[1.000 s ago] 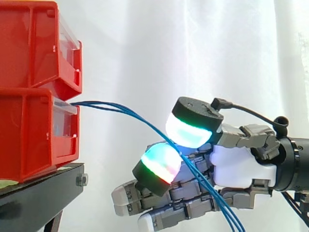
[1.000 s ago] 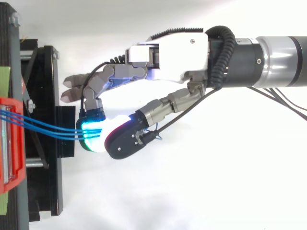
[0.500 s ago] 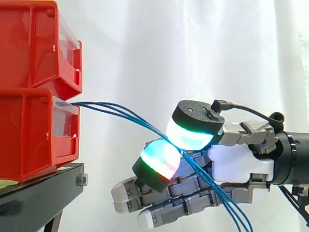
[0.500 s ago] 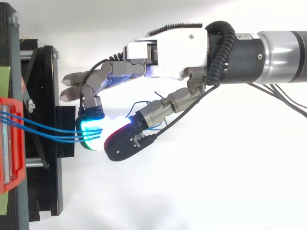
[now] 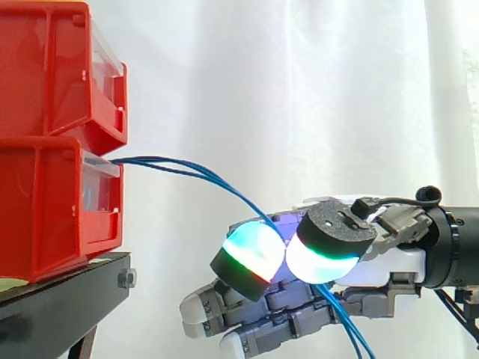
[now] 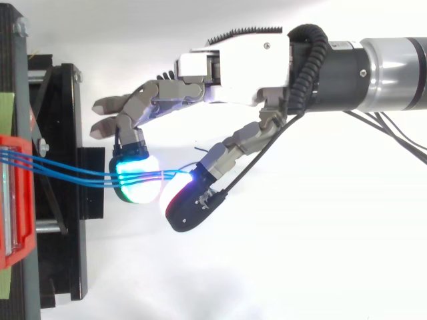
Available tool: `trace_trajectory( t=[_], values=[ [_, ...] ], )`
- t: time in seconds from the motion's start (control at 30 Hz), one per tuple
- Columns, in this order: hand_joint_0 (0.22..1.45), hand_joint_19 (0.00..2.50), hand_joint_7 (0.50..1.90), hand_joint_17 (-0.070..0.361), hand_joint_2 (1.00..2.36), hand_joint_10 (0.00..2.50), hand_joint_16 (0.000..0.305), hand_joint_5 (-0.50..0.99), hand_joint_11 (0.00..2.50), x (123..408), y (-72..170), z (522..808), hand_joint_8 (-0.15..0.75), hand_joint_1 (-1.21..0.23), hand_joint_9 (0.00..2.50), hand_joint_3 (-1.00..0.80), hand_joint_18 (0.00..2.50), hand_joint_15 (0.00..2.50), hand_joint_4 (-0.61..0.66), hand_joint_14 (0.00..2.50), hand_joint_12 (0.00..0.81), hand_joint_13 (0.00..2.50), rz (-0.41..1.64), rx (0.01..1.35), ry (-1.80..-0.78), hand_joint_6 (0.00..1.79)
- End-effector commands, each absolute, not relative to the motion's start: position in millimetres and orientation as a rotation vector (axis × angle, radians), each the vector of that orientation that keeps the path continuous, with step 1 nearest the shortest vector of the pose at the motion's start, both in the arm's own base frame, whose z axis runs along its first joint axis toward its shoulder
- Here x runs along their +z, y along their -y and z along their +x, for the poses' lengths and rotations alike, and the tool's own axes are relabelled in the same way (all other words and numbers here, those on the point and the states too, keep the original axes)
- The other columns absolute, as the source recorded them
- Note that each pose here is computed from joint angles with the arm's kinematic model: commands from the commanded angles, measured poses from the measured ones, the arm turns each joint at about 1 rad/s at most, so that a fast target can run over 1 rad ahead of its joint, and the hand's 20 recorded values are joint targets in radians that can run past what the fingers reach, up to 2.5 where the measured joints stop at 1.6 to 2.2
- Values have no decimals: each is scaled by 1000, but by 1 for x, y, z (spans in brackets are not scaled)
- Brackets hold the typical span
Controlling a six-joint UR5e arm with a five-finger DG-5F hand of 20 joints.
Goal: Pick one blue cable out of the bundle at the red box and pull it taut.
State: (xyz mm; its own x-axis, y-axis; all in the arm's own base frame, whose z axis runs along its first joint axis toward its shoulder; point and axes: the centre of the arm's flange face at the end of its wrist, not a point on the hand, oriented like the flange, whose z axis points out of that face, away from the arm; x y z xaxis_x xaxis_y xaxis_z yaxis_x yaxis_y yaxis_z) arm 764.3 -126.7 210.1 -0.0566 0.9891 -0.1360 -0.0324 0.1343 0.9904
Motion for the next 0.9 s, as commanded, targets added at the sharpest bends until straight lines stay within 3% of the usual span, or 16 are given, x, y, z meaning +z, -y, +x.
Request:
trace_trajectory(
  t=[0.0,0.1,0.17,0.37,0.73,0.87],
  values=[
    [590,0,906,114,1000,0,51,-166,7,212,127,764,312,-914,339,-500,259,0,164,0,315,86,1060,1163,-1289,913],
    [485,23,882,126,1000,1,56,-160,0,211,127,764,333,-797,331,-500,249,0,181,0,330,73,1060,1163,-1291,914],
    [478,36,888,127,1000,1,57,-157,0,211,129,764,340,-760,335,-500,248,0,188,0,332,75,1062,1162,-1292,911],
    [582,64,925,115,1003,0,51,-152,0,210,128,763,322,-624,353,-449,213,0,165,0,300,76,1064,1161,-1304,904],
    [623,21,954,112,1015,0,50,-148,12,213,129,763,324,-796,376,-198,265,0,146,0,304,115,1060,1163,-1303,916],
    [673,9,1075,112,1015,0,50,-149,19,211,131,762,329,-870,384,-206,296,0,99,0,308,129,1061,1151,-1308,913]
  ],
)
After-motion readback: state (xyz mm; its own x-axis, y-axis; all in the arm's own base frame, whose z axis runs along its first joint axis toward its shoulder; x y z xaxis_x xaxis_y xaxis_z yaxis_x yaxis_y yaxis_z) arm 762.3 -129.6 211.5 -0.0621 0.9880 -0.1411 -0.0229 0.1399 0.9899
